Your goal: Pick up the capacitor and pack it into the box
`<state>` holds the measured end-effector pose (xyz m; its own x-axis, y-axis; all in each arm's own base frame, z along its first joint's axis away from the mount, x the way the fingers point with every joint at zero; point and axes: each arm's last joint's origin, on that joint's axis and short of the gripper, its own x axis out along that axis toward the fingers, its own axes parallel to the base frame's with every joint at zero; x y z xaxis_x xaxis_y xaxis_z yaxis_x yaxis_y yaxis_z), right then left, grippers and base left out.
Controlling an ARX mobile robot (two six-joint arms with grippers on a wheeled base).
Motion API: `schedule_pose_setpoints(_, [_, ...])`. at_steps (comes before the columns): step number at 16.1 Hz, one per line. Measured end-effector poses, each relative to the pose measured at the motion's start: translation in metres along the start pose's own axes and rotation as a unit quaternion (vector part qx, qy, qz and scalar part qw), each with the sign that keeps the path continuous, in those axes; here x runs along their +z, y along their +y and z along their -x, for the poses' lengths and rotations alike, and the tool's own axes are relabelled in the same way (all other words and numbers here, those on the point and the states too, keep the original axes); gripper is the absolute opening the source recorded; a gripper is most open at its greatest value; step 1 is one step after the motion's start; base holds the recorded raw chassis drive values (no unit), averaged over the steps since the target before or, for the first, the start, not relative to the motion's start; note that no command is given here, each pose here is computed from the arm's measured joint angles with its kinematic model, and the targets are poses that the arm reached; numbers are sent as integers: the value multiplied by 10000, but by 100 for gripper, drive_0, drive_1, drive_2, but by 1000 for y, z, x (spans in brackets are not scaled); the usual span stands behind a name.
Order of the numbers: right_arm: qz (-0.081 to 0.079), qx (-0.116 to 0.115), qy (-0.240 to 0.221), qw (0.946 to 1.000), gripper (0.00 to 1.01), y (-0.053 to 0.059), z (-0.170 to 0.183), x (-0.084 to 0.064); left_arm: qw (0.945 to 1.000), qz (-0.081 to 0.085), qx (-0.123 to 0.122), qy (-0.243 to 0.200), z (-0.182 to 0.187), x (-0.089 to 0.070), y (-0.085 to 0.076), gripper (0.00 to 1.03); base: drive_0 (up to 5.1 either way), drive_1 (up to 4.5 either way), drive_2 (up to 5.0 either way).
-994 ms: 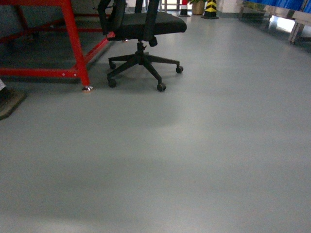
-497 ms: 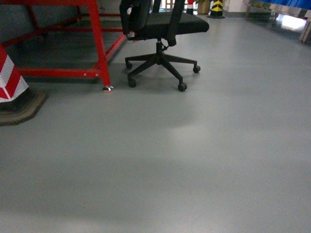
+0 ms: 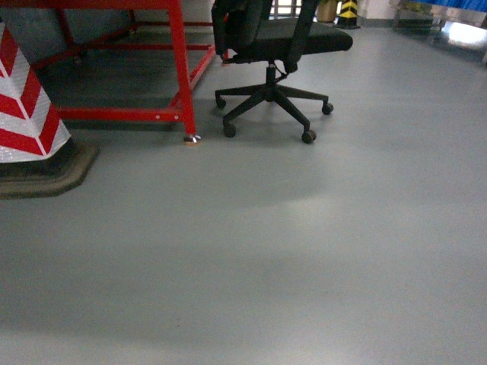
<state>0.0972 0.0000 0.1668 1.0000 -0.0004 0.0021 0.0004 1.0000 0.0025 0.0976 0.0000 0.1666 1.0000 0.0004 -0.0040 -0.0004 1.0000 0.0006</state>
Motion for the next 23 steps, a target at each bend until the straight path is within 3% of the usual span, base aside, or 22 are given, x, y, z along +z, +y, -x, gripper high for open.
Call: schedule_pose_setpoints(23, [0,2,-4,10000,98,0,0,0,10000,0,-2,2,0,0,0,44,-505,240,240])
